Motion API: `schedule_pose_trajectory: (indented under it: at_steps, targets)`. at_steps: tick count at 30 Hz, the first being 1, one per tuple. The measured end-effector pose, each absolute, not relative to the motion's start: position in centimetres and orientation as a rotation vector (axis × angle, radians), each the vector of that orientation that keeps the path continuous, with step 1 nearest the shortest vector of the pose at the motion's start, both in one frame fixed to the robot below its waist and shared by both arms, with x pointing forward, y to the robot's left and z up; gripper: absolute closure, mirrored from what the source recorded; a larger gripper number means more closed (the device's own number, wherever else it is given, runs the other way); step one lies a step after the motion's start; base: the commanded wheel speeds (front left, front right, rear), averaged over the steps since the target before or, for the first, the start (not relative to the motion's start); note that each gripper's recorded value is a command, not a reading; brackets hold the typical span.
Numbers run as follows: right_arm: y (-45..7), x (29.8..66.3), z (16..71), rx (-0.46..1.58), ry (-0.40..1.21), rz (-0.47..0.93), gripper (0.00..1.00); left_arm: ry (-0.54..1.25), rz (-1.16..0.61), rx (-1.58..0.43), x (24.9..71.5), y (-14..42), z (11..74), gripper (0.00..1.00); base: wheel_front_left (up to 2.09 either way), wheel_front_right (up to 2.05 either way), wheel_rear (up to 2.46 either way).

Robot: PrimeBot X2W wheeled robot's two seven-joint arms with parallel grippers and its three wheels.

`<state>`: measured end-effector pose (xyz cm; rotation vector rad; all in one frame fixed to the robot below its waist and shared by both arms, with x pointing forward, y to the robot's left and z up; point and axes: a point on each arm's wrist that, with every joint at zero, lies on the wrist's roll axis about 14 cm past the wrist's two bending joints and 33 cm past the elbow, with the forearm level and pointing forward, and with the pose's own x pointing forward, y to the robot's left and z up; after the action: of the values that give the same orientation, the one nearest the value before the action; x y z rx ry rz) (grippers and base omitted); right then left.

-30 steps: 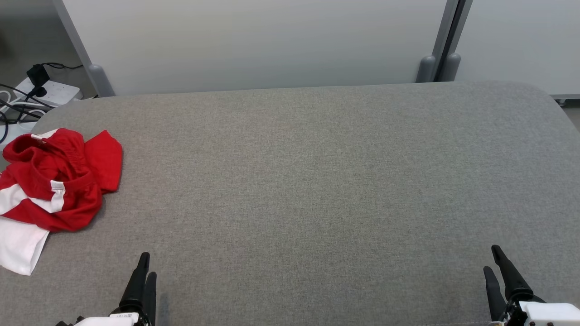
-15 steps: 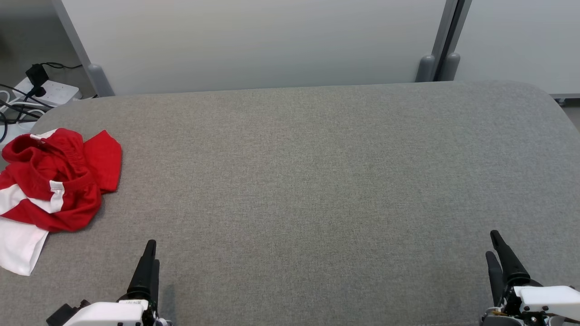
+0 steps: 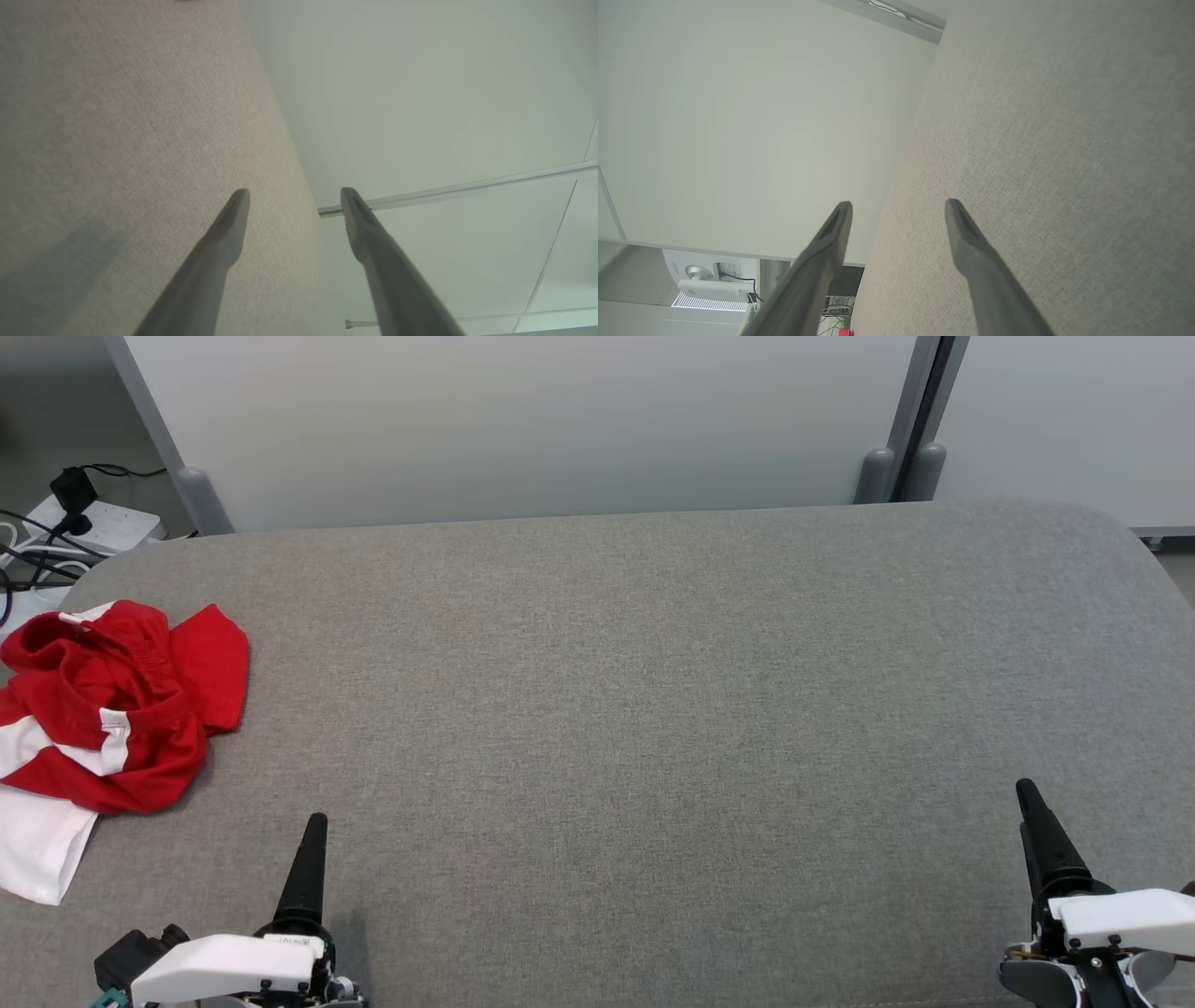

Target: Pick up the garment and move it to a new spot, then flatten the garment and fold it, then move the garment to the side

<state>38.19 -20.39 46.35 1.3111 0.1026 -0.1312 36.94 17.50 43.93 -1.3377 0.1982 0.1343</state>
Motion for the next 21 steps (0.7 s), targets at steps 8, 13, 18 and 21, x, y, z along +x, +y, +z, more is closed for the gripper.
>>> schedule_pose_trajectory:
  at_steps: [8, 13, 18, 21]
  targets:
    - [-20.2, 39.0, 47.2, 1.207, 0.088, -0.104, 0.00, 0.186, 0.106, -1.207, 37.9, 17.4, 44.7, 0.00, 0.00, 0.00, 0.00]
    - [-20.2, 39.4, 47.6, 1.139, 0.084, -0.093, 0.00, 0.195, 0.102, -1.136, 37.9, 17.3, 44.4, 0.00, 0.00, 0.00, 0.00]
    - [-20.4, 39.8, 47.7, 1.062, 0.083, -0.090, 0.00, 0.177, 0.077, -1.058, 38.6, 17.1, 45.2, 0.00, 0.00, 0.00, 0.00]
    - [-20.5, 40.0, 47.9, 1.016, 0.081, -0.085, 0.00, 0.176, 0.069, -1.009, 38.9, 17.1, 45.3, 0.00, 0.00, 0.00, 0.00]
